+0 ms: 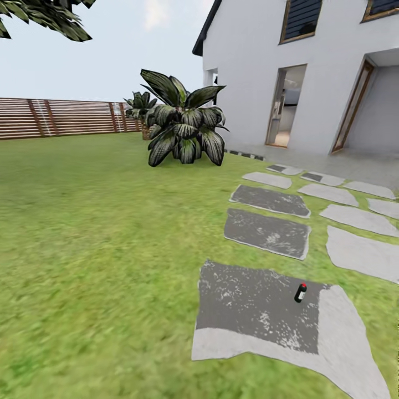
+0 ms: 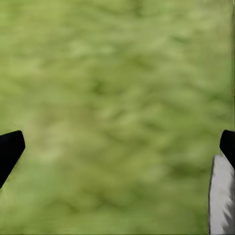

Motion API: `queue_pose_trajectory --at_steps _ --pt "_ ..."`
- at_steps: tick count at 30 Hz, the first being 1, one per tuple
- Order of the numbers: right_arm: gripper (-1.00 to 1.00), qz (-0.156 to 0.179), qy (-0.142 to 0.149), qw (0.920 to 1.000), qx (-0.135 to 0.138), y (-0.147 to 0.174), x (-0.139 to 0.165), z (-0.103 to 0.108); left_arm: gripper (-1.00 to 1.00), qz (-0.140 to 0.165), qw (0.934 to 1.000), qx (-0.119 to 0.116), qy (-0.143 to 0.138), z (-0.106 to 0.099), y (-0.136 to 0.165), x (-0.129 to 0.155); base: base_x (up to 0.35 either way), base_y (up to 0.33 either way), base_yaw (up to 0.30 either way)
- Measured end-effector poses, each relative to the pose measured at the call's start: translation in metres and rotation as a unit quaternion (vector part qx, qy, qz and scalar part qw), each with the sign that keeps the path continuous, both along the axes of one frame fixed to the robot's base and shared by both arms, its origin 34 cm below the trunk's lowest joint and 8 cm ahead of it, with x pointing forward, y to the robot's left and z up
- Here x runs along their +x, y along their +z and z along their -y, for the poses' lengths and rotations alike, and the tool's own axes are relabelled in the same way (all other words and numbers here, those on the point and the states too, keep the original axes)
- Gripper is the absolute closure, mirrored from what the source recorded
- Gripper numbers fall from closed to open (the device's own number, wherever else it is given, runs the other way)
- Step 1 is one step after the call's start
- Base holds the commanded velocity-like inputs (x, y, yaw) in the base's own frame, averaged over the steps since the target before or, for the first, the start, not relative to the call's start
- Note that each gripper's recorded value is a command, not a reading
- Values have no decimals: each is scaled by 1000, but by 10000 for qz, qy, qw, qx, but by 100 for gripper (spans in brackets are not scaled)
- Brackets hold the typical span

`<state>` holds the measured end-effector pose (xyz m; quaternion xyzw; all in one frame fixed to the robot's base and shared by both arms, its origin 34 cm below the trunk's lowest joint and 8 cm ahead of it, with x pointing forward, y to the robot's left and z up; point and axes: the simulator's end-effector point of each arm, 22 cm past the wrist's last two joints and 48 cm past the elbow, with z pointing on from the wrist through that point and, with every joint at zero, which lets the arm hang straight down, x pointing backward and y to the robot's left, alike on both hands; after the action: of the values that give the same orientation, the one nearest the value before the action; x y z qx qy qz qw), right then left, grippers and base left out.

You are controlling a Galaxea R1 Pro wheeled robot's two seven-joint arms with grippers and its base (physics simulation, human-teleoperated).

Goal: In the garden, pick up the pesticide atomizer on the floor and spray pesticide onto both trees until each tree trunk is fully covered.

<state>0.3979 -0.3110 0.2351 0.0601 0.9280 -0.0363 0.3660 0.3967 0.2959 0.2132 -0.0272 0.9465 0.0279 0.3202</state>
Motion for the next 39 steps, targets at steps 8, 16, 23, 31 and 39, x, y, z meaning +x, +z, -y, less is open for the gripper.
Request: queue_pose_trajectory --at_steps 8,16,23,31,39 --pt "-100 -2 0 10000 0 0 0 0 -100 0 10000 3 1 0 0 0 294 190 -300" --pt "-100 1 5 10000 3 0 0 0 -100 0 10000 1 0 0 0 0 281 214 -300" --pt "-100 -2 7 10000 1 0 0 0 -100 0 10000 -1 0 0 0 0 280 216 -300" --pt "-100 -1 5 10000 0 0 0 0 -100 0 10000 -2 0 0 0 0 280 217 -300" --pt "-100 0 5 10000 3 0 0 0 -100 0 10000 -1 0 0 0 0 278 218 -300"
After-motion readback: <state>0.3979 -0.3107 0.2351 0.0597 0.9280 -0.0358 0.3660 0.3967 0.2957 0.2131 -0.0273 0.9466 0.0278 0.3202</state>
